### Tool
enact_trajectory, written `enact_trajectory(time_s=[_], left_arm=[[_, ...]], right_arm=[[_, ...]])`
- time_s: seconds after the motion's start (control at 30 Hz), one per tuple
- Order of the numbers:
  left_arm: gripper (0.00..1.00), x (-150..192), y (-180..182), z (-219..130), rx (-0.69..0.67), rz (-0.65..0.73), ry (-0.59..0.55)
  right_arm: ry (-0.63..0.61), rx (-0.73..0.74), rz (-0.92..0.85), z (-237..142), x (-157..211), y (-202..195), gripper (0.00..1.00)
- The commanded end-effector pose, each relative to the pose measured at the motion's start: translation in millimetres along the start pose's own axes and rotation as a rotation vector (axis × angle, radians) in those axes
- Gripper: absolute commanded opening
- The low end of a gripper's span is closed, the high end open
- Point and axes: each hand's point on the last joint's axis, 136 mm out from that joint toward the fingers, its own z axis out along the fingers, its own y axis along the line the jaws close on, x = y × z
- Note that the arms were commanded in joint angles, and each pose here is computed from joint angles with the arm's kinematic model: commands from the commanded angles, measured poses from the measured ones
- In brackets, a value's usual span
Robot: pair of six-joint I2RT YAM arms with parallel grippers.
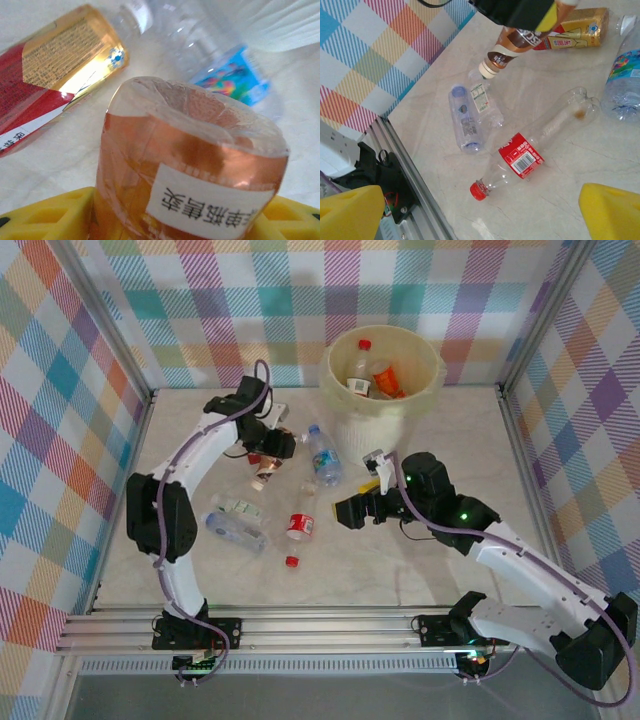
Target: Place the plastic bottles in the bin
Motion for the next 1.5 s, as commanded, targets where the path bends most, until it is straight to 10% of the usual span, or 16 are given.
enact_trajectory(time_s=[0.0, 0.43, 1.47], left_arm=[[0.61, -12, -30, -36, 0.163, -0.103, -0.067], [0.59, -29, -71, -92, 0.469, -0.46, -0.379], [0.52, -12, -76, -100, 0.508, -0.546, -0.399]], right_arm=[[-0.05, -0.044, 0.055, 7, -11, 7, 0.99], [-0.086, -0.151, 0.119, 39, -24, 13, 0.94], [-0.072, -0.092, 0.114, 137, -59, 7, 0.8]])
